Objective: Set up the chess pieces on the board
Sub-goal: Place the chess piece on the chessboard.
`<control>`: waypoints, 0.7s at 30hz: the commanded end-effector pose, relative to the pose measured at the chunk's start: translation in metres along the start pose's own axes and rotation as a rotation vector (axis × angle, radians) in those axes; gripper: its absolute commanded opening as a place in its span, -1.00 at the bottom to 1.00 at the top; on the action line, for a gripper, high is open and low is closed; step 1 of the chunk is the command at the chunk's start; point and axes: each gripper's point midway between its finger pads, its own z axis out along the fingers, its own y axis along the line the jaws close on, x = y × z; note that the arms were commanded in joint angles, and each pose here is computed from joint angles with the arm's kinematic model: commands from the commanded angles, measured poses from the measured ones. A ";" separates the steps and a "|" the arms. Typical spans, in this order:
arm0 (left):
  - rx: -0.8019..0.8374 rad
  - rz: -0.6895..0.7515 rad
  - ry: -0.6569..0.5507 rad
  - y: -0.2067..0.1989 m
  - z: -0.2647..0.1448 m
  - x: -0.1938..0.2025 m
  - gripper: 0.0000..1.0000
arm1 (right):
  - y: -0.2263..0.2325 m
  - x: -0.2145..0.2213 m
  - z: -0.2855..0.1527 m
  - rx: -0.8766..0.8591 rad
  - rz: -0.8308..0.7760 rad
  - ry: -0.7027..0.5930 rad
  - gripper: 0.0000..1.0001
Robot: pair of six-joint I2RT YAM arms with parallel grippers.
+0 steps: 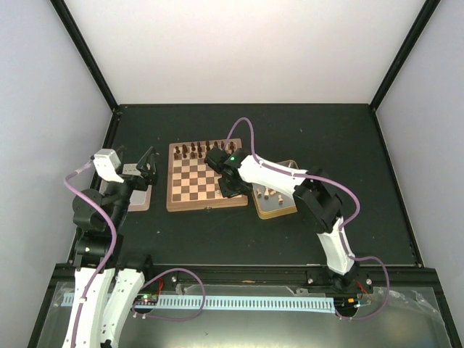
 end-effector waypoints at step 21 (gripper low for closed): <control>0.019 0.007 -0.029 -0.003 -0.002 -0.007 0.98 | -0.067 -0.025 -0.094 -0.056 0.197 -0.284 -0.26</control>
